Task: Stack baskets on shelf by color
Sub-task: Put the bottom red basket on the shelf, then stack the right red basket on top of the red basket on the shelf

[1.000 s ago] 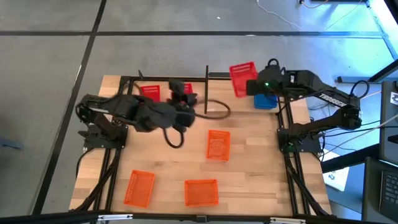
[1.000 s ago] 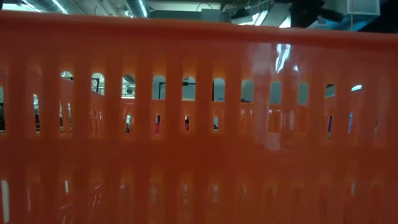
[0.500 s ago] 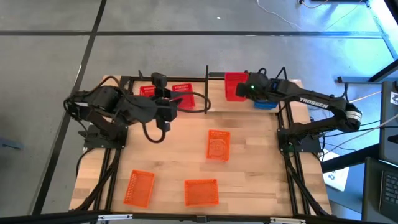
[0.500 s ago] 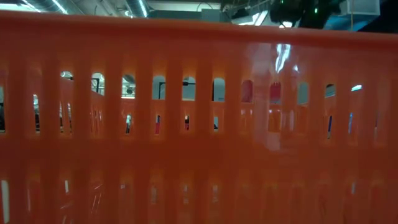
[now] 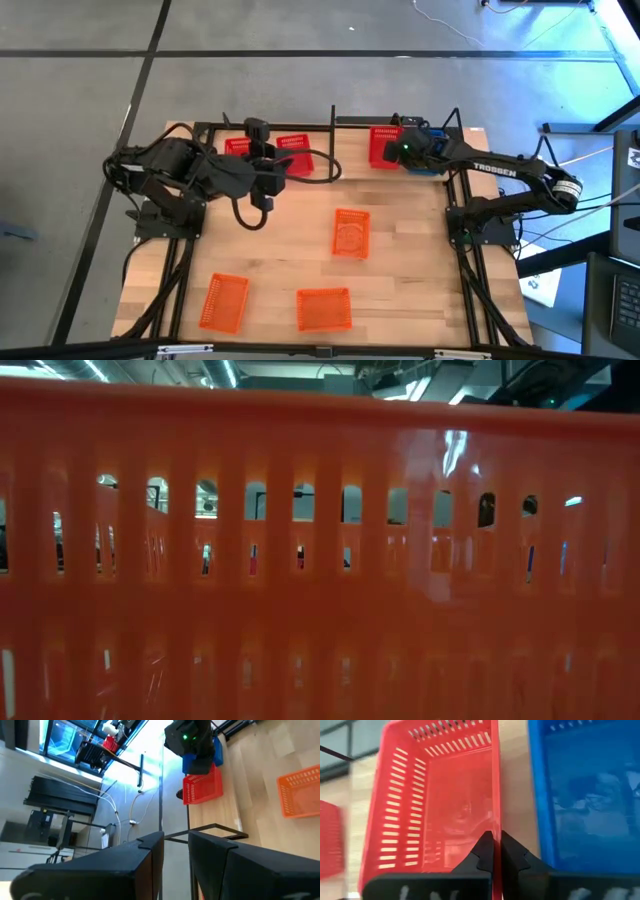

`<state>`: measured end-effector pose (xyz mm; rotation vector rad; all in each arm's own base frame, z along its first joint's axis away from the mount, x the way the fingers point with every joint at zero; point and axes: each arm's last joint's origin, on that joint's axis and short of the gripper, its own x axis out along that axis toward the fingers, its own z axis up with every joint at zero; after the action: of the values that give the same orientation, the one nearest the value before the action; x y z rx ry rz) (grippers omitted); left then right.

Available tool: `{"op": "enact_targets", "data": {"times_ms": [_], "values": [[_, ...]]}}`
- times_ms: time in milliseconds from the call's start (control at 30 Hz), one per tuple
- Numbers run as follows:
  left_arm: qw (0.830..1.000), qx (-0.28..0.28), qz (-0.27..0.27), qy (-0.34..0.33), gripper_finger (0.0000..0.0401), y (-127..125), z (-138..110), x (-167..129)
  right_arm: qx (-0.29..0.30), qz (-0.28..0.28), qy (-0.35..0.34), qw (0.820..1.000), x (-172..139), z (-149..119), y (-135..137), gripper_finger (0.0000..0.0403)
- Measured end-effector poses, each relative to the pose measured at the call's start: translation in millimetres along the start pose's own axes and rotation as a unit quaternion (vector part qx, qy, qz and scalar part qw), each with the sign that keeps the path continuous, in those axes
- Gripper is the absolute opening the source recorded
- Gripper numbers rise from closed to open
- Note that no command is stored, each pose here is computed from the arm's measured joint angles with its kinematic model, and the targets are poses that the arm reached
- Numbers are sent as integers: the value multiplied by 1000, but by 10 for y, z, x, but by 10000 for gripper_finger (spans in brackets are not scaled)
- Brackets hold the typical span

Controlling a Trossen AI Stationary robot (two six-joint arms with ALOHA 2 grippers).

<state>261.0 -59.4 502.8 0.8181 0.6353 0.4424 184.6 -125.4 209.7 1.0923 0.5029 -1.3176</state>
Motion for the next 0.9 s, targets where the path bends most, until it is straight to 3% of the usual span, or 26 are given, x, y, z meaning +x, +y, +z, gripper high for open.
{"op": "enact_targets", "data": {"times_ms": [200, 500, 900], "values": [[1000, 0, 0, 0, 84, -1, 1, 1, -15, -4, 4, 1000, 26, -17, -29, 6], [1000, 0, 0, 0, 84, -1, 1, 1, -25, -3, 7, 1000, 27, -17, -29, 53], [1000, 2, -1, 2, 84, -3, -4, 1, -22, 50, -6, 998, -174, 150, 205, 68]]}}
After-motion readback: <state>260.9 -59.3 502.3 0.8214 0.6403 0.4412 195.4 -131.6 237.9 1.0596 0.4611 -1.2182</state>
